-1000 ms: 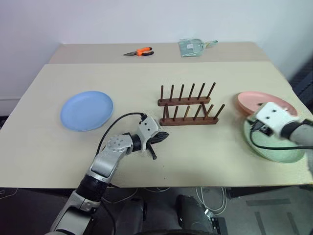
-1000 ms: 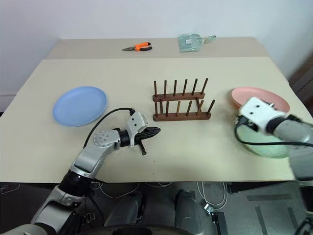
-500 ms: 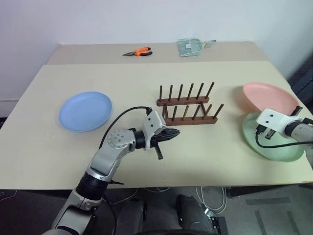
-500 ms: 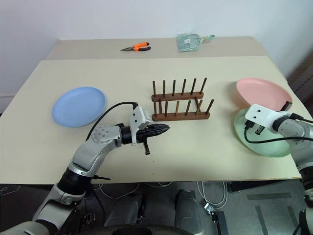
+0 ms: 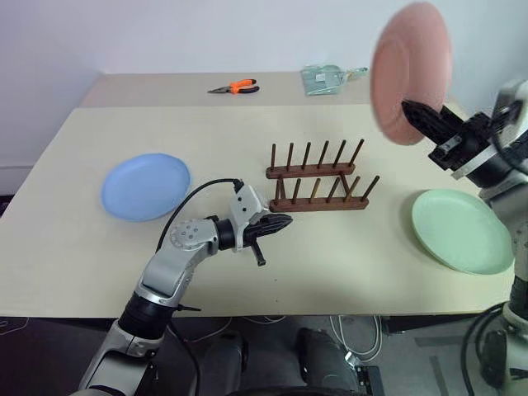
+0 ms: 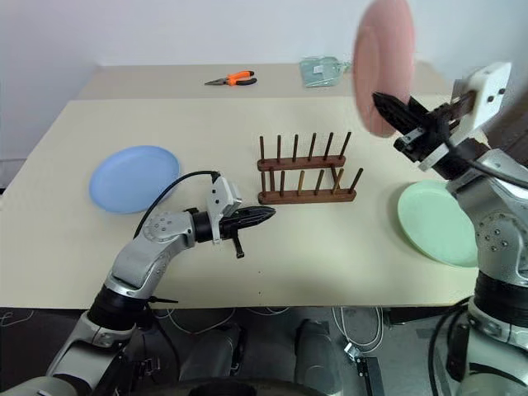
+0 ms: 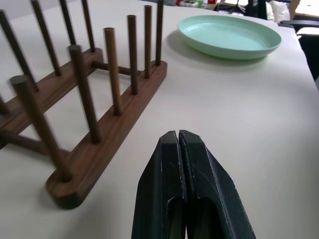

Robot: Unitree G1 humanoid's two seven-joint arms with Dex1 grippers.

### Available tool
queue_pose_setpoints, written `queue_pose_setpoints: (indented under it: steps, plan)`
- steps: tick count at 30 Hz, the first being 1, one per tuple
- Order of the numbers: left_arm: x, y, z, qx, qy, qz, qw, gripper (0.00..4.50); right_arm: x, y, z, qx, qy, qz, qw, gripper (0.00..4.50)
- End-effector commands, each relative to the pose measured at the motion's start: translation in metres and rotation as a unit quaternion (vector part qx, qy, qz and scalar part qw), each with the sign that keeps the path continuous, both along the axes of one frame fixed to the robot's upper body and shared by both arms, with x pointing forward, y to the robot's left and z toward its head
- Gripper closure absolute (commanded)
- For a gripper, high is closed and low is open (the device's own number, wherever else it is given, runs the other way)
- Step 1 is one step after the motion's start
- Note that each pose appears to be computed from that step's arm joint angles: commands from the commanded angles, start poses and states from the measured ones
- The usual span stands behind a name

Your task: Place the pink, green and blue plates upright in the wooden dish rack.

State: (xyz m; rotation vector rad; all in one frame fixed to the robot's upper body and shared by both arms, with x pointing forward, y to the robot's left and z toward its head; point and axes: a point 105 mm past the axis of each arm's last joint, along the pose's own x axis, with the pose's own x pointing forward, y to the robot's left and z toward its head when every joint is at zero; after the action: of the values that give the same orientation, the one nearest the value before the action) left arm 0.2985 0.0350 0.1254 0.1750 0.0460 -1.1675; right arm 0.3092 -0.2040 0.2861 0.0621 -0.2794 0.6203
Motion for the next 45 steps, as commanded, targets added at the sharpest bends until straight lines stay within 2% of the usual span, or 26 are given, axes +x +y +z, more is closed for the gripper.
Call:
queue_pose_setpoints:
  steps: [1, 10, 11, 12, 14, 16, 19, 20, 22, 24, 26, 29, 33, 36, 39, 40, 43, 45]
  plan:
    - [-0.002, -0.001, 0.017, -0.019, -0.023, -0.007, 1.0, 4.5, -0.002, 0.001, 0.001, 0.043, 0.03, 0.002, 0.999, 4.44]
    - [-0.007, -0.001, 0.017, -0.024, -0.019, -0.01, 0.999, 4.5, 0.01, 0.005, -0.03, 0.049, 0.118, -0.008, 0.992, 4.44]
    - [-0.007, -0.001, 0.017, -0.024, -0.019, -0.01, 0.999, 4.5, 0.012, 0.003, -0.031, 0.055, 0.121, -0.014, 0.991, 3.67]
    - [-0.007, -0.001, 0.017, -0.023, -0.019, -0.01, 1.0, 4.5, 0.014, 0.001, -0.029, 0.049, 0.113, -0.027, 0.992, 3.34]
    - [-0.007, -0.001, 0.017, -0.023, -0.019, -0.009, 1.0, 4.5, 0.016, -0.004, -0.023, 0.036, 0.091, -0.05, 0.994, 2.38]
    - [-0.007, -0.001, 0.017, -0.023, -0.018, -0.01, 1.0, 4.5, 0.018, -0.026, -0.007, 0.037, 0.049, -0.105, 0.993, 1.44]
    - [-0.008, -0.002, 0.017, -0.022, -0.017, -0.014, 1.0, 4.5, 0.014, -0.054, 0.002, 0.037, 0.026, -0.151, 0.988, 1.44]
    - [-0.009, -0.003, 0.016, -0.02, -0.016, -0.018, 1.0, 4.5, 0.01, -0.067, -0.003, 0.016, 0.032, -0.17, 0.985, 1.44]
    - [-0.01, -0.004, 0.015, -0.018, -0.014, -0.023, 0.999, 4.5, 0.001, -0.086, -0.017, -0.041, 0.055, -0.197, 0.978, 1.44]
    - [-0.011, -0.005, 0.013, -0.016, -0.012, -0.029, 0.999, 4.5, -0.012, -0.085, -0.048, -0.146, 0.103, -0.188, 0.966, 1.44]
    - [-0.012, -0.008, 0.011, -0.012, -0.011, -0.038, 0.999, 4.5, -0.026, -0.075, -0.082, -0.217, 0.154, -0.152, 0.952, 1.44]
    - [-0.013, -0.012, 0.01, -0.006, -0.012, -0.05, 0.999, 4.5, -0.037, -0.067, -0.127, -0.27, 0.222, -0.136, 0.927, 1.44]
    - [-0.013, -0.016, 0.011, -0.006, -0.014, -0.059, 0.998, 4.5, -0.039, -0.083, -0.174, -0.332, 0.283, -0.194, 0.879, 1.44]
    - [-0.014, -0.017, 0.011, -0.005, -0.014, -0.063, 0.998, 4.5, -0.037, -0.091, -0.189, -0.345, 0.298, -0.218, 0.863, 2.28]
    - [-0.014, -0.016, 0.01, -0.002, -0.016, -0.063, 0.998, 4.5, -0.035, -0.101, -0.194, -0.365, 0.297, -0.239, 0.849, 3.79]
    - [-0.014, -0.016, 0.01, -0.001, -0.016, -0.063, 0.998, 4.5, -0.034, -0.104, -0.194, -0.367, 0.296, -0.245, 0.847, 4.43]
    - [-0.014, -0.015, 0.01, 0.001, -0.017, -0.061, 0.998, 4.5, -0.03, -0.111, -0.188, -0.373, 0.284, -0.259, 0.844, 4.48]
    - [-0.014, -0.014, 0.009, 0.002, -0.018, -0.06, 0.998, 4.5, -0.025, -0.113, -0.177, -0.363, 0.266, -0.269, 0.852, 4.48]
